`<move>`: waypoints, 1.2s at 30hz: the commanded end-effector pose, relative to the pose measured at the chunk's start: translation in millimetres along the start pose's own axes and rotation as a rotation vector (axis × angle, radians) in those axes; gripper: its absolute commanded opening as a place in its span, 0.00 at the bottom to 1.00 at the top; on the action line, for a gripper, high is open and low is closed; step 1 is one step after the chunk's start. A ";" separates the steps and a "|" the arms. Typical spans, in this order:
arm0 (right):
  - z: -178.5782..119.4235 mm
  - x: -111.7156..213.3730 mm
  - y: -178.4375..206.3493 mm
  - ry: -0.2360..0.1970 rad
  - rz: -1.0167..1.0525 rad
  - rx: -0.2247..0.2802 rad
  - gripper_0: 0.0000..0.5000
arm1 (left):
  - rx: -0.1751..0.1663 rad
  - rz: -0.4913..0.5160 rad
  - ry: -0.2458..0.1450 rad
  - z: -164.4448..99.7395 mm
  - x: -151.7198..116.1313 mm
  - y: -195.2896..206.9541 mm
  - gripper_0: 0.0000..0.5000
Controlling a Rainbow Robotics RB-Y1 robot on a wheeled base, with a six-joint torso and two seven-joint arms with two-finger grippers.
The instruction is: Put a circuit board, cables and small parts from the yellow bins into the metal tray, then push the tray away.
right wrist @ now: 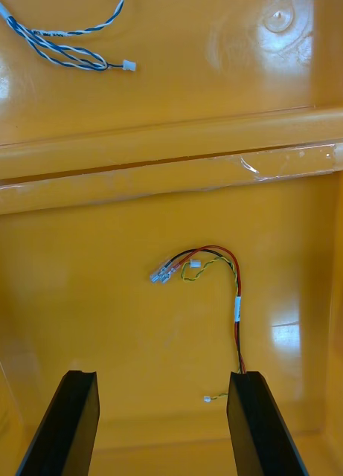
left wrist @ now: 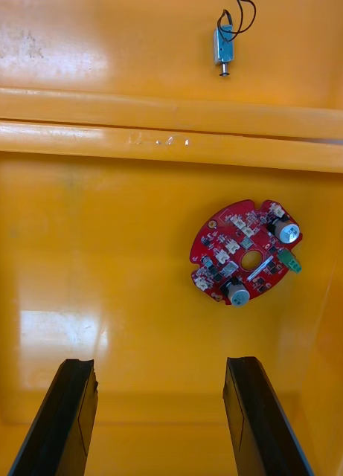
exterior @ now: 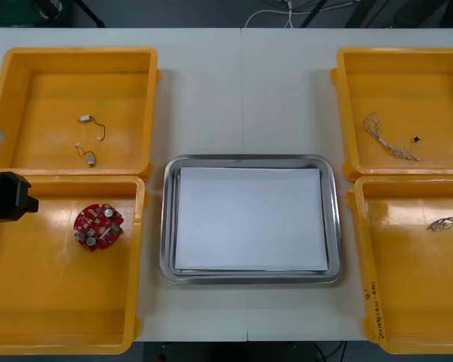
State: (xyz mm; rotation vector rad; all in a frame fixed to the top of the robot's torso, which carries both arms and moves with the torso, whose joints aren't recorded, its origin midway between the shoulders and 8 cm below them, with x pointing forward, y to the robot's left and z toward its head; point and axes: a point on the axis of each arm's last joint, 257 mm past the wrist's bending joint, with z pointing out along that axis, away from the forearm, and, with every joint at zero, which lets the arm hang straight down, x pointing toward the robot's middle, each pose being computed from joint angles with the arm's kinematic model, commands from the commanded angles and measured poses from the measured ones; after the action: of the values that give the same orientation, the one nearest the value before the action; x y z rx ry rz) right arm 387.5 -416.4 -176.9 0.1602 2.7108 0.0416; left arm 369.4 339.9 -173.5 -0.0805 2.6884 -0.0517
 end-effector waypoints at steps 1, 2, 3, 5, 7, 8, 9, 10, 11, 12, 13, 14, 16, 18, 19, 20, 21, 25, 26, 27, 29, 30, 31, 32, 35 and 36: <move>-13.9 -16.5 -0.6 -0.046 0.020 -0.005 1.00 | 0.000 -0.076 -0.011 -3.3 3.2 -0.9 1.00; -13.9 -16.5 -0.6 -0.046 0.020 -0.005 1.00 | 0.000 -0.076 -0.011 -3.3 3.2 -0.9 1.00; -13.9 -16.5 -0.6 -0.046 0.020 -0.005 1.00 | 0.000 -0.076 -0.011 -3.3 3.2 -0.9 1.00; -13.9 -16.5 -0.6 -0.046 0.020 -0.005 1.00 | 0.000 -0.076 -0.011 -3.3 3.2 -0.9 1.00; -13.9 -16.5 -0.6 -0.046 0.020 -0.005 1.00 | 0.000 -0.076 -0.011 -3.3 3.2 -0.9 1.00; -13.9 -16.5 -0.6 -0.046 0.020 -0.005 1.00 | 0.000 -0.076 -0.011 -3.3 3.2 -0.9 1.00; -13.9 -16.5 -0.6 -0.046 0.020 -0.005 1.00 | 0.000 -0.076 -0.011 -3.3 3.2 -0.9 1.00; -13.9 -16.5 -0.6 -0.046 0.020 -0.005 1.00 | 0.000 -0.076 -0.011 -3.3 3.2 -0.9 1.00; -13.9 -16.5 -0.6 -0.046 0.020 -0.005 1.00 | 0.000 -0.076 -0.011 -3.3 3.2 -0.9 1.00; -13.9 -16.5 -0.6 -0.046 0.020 -0.005 1.00 | 0.000 -0.076 -0.011 -3.3 3.2 -0.9 1.00; -13.9 -16.5 -0.6 -0.046 0.020 -0.005 1.00 | 0.000 -0.076 -0.011 -3.3 3.2 -0.9 1.00; -13.9 -16.5 -0.6 -0.046 0.020 -0.005 1.00 | 0.000 -0.076 -0.011 -3.3 3.2 -0.9 1.00; -13.9 -16.5 -0.6 -0.046 0.020 -0.005 1.00 | 0.000 -0.076 -0.011 -3.3 3.2 -0.9 1.00; -13.9 -16.5 -0.6 -0.046 0.020 -0.005 1.00 | 0.000 -0.076 -0.011 -3.3 3.2 -0.9 1.00; -13.9 -16.5 -0.6 -0.046 0.020 -0.005 1.00 | 0.000 -0.076 -0.011 -3.3 3.2 -0.9 1.00; -13.9 -16.5 -0.6 -0.046 0.020 -0.005 1.00 | 0.000 -0.076 -0.011 -3.3 3.2 -0.9 1.00; -13.9 -16.5 -0.6 -0.046 0.020 -0.005 1.00 | 0.000 -0.076 -0.011 -3.3 3.2 -0.9 1.00; -13.9 -16.5 -0.6 -0.046 0.020 -0.005 1.00 | 0.000 -0.076 -0.011 -3.3 3.2 -0.9 1.00; -13.9 -16.5 -0.6 -0.046 0.020 -0.005 1.00 | 0.000 -0.076 -0.011 -3.3 3.2 -0.9 1.00; -13.9 -16.5 -0.6 -0.046 0.020 -0.005 1.00 | 0.000 -0.076 -0.011 -3.3 3.2 -0.9 1.00; -13.9 -16.5 -0.6 -0.046 0.020 -0.005 1.00 | 0.000 -0.076 -0.011 -3.3 3.2 -0.9 1.00; -13.9 -16.5 -0.6 -0.046 0.020 -0.005 1.00 | 0.000 -0.076 -0.011 -3.3 3.2 -0.9 1.00; -13.9 -16.5 -0.6 -0.046 0.020 -0.005 1.00 | 0.000 -0.076 -0.011 -3.3 3.2 -0.9 1.00; -13.9 -16.5 -0.6 -0.046 0.020 -0.005 1.00 | 0.000 -0.076 -0.011 -3.3 3.2 -0.9 1.00; -13.9 -16.5 -0.6 -0.046 0.020 -0.005 1.00 | 0.000 -0.076 -0.011 -3.3 3.2 -0.9 1.00; -13.9 -16.5 -0.6 -0.046 0.020 -0.005 1.00 | 0.000 -0.076 -0.011 -3.3 3.2 -0.9 1.00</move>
State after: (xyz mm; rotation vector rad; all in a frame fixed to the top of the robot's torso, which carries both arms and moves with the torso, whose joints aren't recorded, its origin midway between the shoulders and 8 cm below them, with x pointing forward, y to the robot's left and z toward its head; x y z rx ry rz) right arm 387.5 -416.4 -176.9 0.1602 2.7108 0.0416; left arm 369.4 339.9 -173.5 -0.0805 2.6884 -0.0517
